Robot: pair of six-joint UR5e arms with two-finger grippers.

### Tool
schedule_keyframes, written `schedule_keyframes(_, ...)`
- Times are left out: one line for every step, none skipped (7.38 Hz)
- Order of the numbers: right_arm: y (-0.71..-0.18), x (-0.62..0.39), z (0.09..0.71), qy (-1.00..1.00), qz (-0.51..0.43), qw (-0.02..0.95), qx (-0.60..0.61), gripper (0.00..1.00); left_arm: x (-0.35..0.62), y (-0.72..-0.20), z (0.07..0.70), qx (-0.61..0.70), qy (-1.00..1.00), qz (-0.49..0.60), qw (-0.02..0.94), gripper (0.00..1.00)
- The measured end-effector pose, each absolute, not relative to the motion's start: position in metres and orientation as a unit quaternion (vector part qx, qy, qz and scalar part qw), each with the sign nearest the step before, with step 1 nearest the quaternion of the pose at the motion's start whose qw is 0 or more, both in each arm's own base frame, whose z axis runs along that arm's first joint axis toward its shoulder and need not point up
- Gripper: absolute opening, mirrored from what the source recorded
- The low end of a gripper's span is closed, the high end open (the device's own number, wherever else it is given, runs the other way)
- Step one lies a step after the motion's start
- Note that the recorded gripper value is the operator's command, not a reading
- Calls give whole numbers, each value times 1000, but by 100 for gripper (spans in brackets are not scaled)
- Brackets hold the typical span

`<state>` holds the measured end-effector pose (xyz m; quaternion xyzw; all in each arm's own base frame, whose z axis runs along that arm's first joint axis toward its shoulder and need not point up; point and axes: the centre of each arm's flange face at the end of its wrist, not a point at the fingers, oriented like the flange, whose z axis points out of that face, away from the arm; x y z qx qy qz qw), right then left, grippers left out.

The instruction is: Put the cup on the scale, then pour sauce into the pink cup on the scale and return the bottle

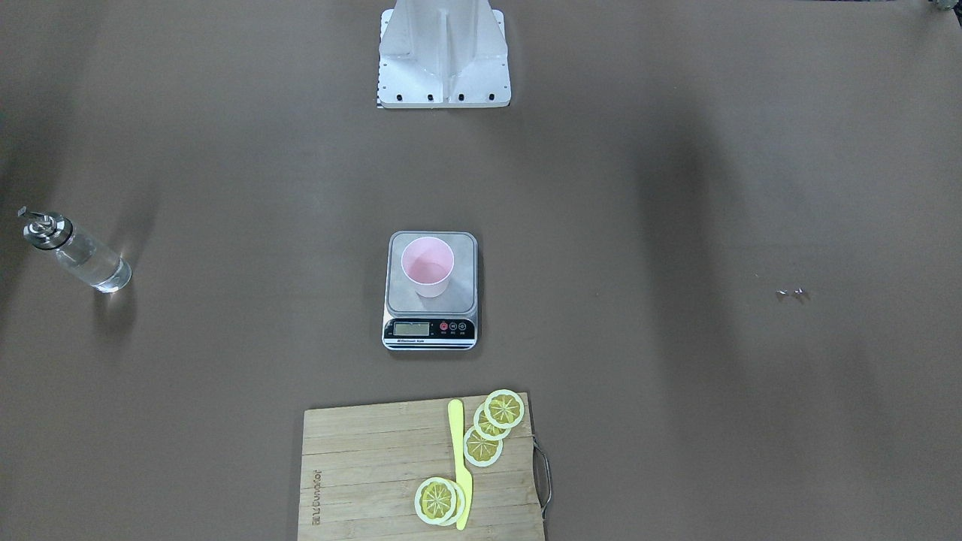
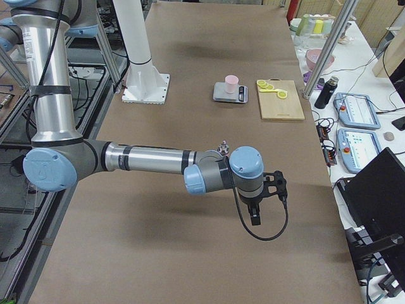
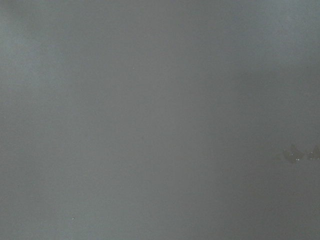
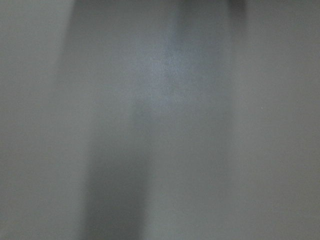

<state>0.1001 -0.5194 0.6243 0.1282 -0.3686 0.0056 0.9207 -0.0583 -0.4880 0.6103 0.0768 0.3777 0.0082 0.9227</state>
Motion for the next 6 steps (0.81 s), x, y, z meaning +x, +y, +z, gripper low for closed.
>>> schedule_keyframes(-506,104,615,-364,12,924,120,100,-58,-487,613,74,378,7,923,99)
schedule_keyframes(-495,108,615,-360,17,926,113,100,-58,-485,615,72,379,6,923,99)
schedule_keyframes(-487,109,619,-357,17,928,108,100,-58,-484,617,71,379,6,923,99)
schedule_keyframes(-482,110,625,-353,11,930,105,100,-58,-483,618,70,379,6,923,99)
schedule_keyframes(-477,110,633,-350,7,931,101,100,-58,-483,619,69,379,6,923,99)
schedule_keyframes(-473,110,637,-350,6,932,97,100,-58,-483,620,68,378,6,923,99)
